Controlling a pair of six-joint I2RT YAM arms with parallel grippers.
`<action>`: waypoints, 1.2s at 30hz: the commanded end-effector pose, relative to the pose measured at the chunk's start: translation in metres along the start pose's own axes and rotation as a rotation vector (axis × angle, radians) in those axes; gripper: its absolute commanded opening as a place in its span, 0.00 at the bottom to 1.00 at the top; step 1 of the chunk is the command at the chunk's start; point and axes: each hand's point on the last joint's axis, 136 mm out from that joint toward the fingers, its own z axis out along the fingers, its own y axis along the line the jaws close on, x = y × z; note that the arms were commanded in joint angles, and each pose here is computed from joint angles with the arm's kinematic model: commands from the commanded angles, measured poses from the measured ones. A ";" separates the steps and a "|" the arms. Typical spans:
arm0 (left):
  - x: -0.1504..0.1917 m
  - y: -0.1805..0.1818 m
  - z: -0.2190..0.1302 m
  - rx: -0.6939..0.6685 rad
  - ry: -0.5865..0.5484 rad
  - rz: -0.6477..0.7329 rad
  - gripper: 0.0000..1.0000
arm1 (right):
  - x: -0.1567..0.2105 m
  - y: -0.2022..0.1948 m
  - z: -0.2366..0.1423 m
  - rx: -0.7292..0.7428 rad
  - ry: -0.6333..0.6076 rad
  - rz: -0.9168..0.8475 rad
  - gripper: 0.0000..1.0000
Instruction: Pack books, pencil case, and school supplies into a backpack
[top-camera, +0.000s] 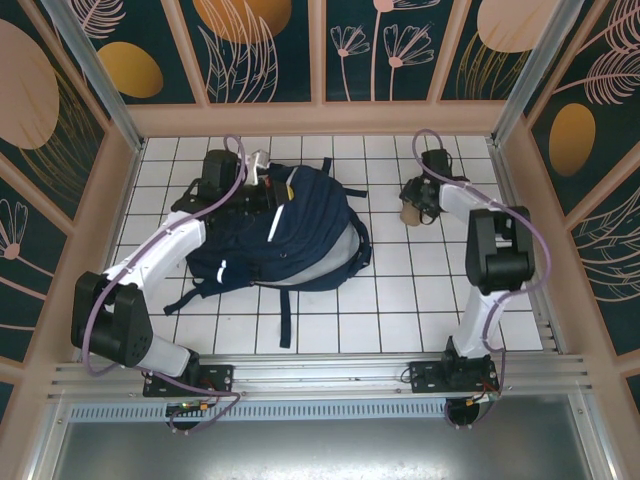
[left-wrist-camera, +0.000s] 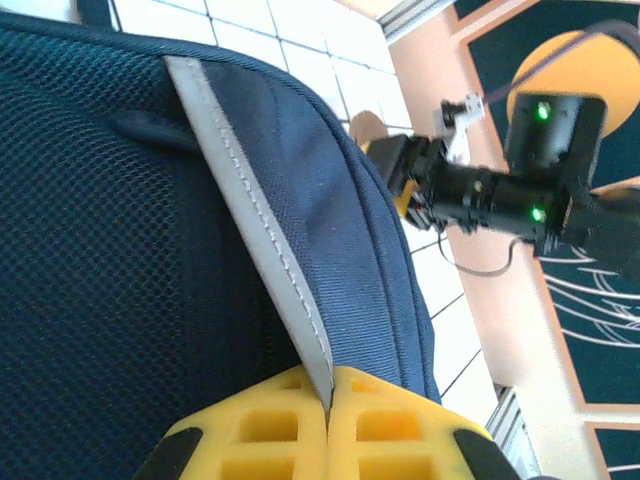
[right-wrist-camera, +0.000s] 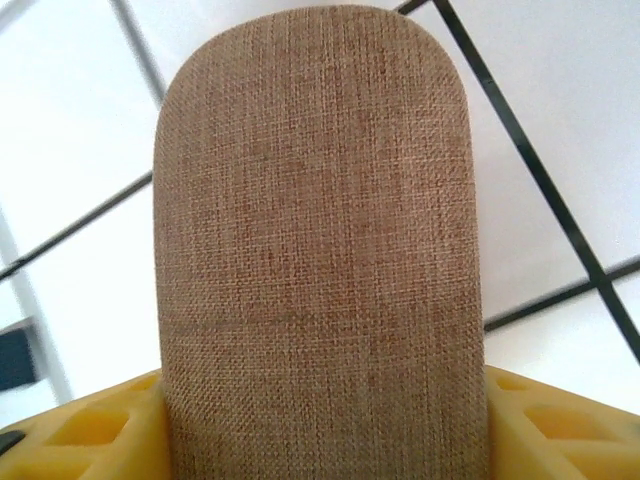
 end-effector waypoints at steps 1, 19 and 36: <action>-0.036 -0.057 -0.034 0.088 -0.101 0.085 0.00 | -0.022 0.047 -0.057 -0.259 -0.116 0.032 0.46; -0.059 -0.090 -0.068 0.221 -0.090 0.085 0.00 | 0.120 0.153 -0.158 -0.902 0.082 -0.029 0.47; -0.063 -0.105 -0.075 0.297 -0.072 0.072 0.00 | 0.171 0.268 -0.107 -1.053 0.312 -0.101 0.47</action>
